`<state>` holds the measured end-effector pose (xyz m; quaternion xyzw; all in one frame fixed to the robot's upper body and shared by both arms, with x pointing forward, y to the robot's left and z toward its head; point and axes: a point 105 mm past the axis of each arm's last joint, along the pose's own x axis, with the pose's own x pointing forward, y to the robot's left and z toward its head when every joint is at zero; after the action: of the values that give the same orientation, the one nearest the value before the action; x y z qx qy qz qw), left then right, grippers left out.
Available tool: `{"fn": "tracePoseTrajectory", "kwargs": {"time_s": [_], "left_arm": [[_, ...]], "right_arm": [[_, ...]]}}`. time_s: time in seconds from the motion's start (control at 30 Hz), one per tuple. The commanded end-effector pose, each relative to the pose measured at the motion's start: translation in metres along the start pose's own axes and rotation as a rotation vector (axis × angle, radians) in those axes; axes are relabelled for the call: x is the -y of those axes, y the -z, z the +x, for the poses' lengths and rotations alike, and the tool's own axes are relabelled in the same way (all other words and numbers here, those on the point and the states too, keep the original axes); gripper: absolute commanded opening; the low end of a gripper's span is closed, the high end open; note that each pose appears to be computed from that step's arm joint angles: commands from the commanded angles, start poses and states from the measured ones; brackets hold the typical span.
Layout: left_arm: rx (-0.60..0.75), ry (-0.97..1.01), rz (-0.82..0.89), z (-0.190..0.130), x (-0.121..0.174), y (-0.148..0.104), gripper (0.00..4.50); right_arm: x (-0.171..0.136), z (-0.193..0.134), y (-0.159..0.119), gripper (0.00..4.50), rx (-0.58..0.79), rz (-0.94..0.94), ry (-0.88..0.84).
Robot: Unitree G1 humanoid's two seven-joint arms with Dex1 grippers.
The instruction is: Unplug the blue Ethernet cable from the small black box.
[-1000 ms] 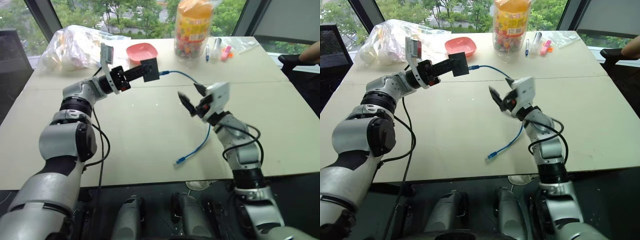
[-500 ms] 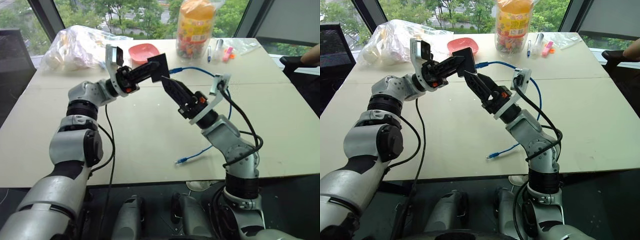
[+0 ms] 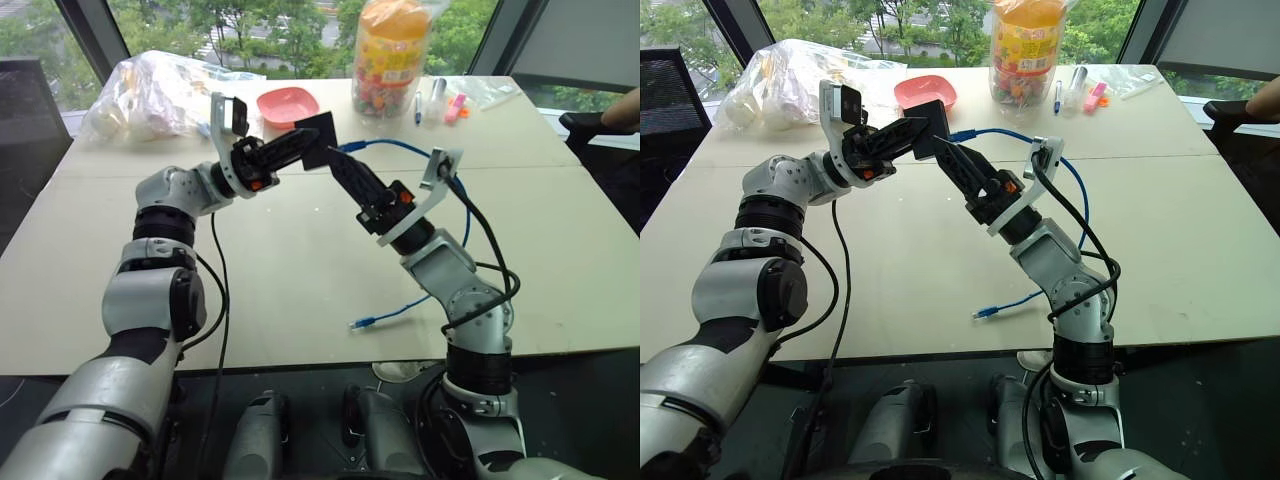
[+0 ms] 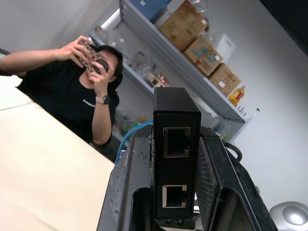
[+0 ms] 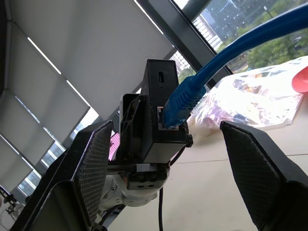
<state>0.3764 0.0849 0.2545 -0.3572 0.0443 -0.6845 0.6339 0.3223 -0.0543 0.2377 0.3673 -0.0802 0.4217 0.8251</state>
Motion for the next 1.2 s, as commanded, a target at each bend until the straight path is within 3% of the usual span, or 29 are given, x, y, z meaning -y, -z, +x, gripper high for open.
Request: {"fn": "tracePoseTrajectory", "kwargs": {"time_s": [0.03,0.37,0.47,0.6,0.67,0.93,1.13,1.2], "left_arm": [[-0.005,0.036,0.040,0.003,0.009,-0.007,0.48],[-0.012,0.039,0.042,0.003,0.009,-0.005,0.48],[-0.011,0.039,0.044,0.003,0.009,-0.005,0.48],[-0.009,0.036,0.046,0.002,0.010,-0.006,0.48],[-0.008,0.035,0.046,0.002,0.009,-0.006,0.48],[0.003,0.021,0.055,0.001,0.008,-0.008,0.48],[0.055,-0.028,0.095,-0.015,0.011,-0.022,0.48],[0.079,-0.068,0.113,-0.031,0.014,-0.030,0.48]], "right_arm": [[-0.011,0.004,-0.012,3.71,0.051,-0.014,-0.050],[-0.010,0.005,-0.015,3.71,0.073,-0.006,-0.048],[-0.008,0.006,-0.013,2.88,0.067,-0.013,-0.042],[-0.008,0.007,-0.012,0.77,0.070,-0.009,-0.042],[-0.008,0.007,-0.012,0.08,0.073,-0.004,-0.044],[-0.010,0.009,-0.011,0.08,0.068,-0.001,-0.060],[0.020,0.001,-0.032,0.08,0.159,-0.007,0.079],[0.037,-0.007,-0.051,0.08,0.198,-0.036,0.138]]}}
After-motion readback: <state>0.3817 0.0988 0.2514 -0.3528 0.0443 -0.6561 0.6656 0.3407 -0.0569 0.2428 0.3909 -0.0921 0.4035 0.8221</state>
